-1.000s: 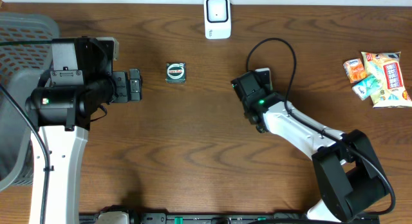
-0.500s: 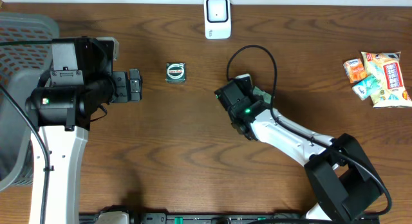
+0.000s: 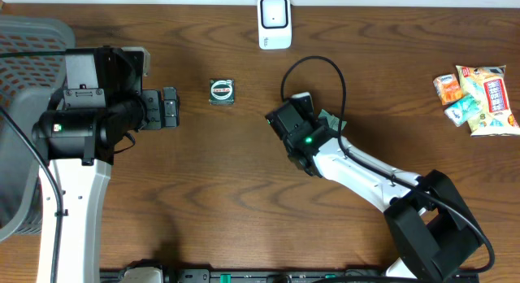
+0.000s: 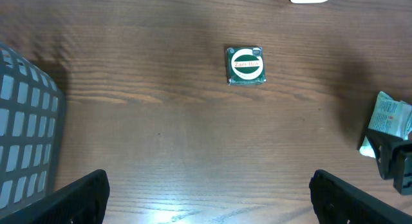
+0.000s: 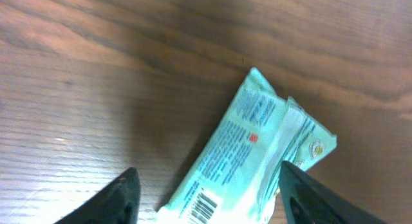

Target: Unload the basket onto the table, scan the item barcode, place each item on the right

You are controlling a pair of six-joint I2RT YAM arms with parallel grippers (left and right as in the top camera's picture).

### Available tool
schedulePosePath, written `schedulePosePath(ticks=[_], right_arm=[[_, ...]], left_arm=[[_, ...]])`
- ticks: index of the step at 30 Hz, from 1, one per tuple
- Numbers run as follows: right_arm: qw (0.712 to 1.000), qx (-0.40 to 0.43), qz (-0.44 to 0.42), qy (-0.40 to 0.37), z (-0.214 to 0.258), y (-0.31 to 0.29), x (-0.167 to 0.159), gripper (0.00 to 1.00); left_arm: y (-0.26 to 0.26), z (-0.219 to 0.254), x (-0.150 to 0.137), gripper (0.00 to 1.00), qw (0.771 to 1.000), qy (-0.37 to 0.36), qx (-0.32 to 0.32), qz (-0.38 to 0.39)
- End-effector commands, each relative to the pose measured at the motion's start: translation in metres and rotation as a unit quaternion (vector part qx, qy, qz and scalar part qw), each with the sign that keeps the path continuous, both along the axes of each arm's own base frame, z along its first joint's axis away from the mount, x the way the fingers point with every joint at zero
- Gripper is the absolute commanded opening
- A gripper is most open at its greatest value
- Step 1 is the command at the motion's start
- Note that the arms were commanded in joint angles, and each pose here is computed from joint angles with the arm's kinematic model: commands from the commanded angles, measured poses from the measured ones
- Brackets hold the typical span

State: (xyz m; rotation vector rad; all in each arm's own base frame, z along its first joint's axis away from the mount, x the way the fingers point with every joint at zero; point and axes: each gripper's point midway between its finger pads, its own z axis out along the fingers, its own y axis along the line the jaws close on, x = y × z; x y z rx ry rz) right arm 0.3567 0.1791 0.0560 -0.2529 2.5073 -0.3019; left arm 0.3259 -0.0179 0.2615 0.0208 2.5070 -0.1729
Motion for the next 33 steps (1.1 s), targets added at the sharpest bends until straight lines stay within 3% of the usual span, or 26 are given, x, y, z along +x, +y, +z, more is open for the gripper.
schedulePosePath(ticks=[1,3,8,15,21,29,33], right_arm=[[0.998,0.041,-0.044,-0.017,0.016,0.002,0.012,0.72],[0.993,0.088,-0.083,-0.001,0.014,0.0,0.014,0.76],[0.966,0.23,-0.087,0.085,0.01,0.0,0.024,0.92],[0.904,0.39,-0.055,0.166,0.022,-0.032,0.03,0.96],[0.897,0.39,-0.08,0.194,0.014,-0.072,0.019,0.96],[0.885,0.399,-0.115,0.21,-0.01,-0.073,0.004,0.99],[0.873,0.418,-0.147,0.203,-0.026,-0.069,0.0,0.94]], left_arm=[[0.003,0.001,0.001,0.98,1.0,-0.002,0.006,0.0],[0.003,0.001,0.001,0.98,1.0,-0.002,0.006,0.0],[0.003,0.001,0.001,0.98,1.0,-0.002,0.006,0.0],[0.003,0.001,0.001,0.98,1.0,-0.002,0.006,0.0],[0.003,0.001,0.001,0.98,1.0,-0.002,0.006,0.0],[0.003,0.001,0.001,0.98,1.0,-0.002,0.006,0.0],[0.003,0.001,0.001,0.98,1.0,-0.002,0.006,0.0]])
